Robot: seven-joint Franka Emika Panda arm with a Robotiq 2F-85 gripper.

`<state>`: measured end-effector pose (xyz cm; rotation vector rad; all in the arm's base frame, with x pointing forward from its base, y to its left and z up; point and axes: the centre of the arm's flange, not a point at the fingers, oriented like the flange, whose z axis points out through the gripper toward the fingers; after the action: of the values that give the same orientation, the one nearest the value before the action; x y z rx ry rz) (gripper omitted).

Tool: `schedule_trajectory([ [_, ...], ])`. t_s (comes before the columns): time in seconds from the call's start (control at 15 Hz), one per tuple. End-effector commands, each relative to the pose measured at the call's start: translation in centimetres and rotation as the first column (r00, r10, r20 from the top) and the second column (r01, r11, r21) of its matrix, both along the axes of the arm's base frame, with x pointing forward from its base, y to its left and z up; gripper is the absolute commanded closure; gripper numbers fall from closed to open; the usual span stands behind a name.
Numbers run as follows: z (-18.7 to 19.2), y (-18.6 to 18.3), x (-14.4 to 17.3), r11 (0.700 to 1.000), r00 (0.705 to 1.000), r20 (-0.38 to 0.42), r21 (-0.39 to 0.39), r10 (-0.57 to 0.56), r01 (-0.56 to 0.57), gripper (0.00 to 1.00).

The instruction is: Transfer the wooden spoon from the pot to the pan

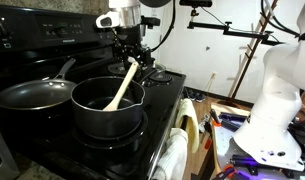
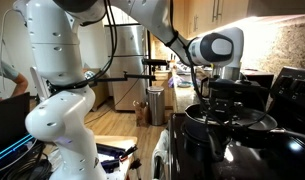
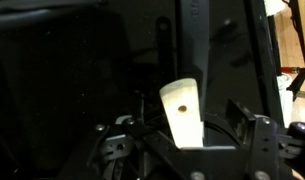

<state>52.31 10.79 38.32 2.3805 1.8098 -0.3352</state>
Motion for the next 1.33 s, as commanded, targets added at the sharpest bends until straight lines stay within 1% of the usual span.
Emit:
schedule_trajectory([
  [0.0, 0.4, -0.3, 0.5, 0.999, 0.999, 0.014, -0.028, 0.043, -0.043, 0.46],
  [0.27, 0.9, 0.0, 0.8, 0.999, 0.999, 0.027, -0.025, 0.040, -0.040, 0.73],
  [0.4, 1.5, 0.1, 0.8, 1.000, 0.999, 0.021, 0.001, 0.025, -0.025, 0.86],
  [0.53, 2.1, 0.0, 0.8, 0.999, 1.000, 0.015, 0.040, 0.003, -0.004, 0.95],
  [0.6, 2.4, 0.0, 0.7, 0.998, 1.000, 0.017, 0.065, -0.012, 0.011, 0.93],
  [0.73, 3.1, -0.1, 0.4, 0.990, 0.999, -0.005, 0.131, -0.053, 0.053, 0.93],
  [0.87, 4.3, -0.1, 0.3, 0.972, 0.995, -0.019, 0.212, -0.098, 0.100, 0.93],
  [0.93, 5.3, -0.3, 0.1, 0.963, 0.993, -0.027, 0.240, -0.116, 0.119, 0.93],
  [1.0, 6.1, -0.5, 0.1, 0.957, 0.990, -0.034, 0.255, -0.134, 0.138, 0.93],
  [1.13, 7.9, -1.0, 0.3, 0.952, 0.987, -0.026, 0.260, -0.160, 0.161, 0.93],
  [1.27, 10.1, -1.5, 0.4, 0.960, 0.987, -0.026, 0.231, -0.159, 0.161, 0.93],
])
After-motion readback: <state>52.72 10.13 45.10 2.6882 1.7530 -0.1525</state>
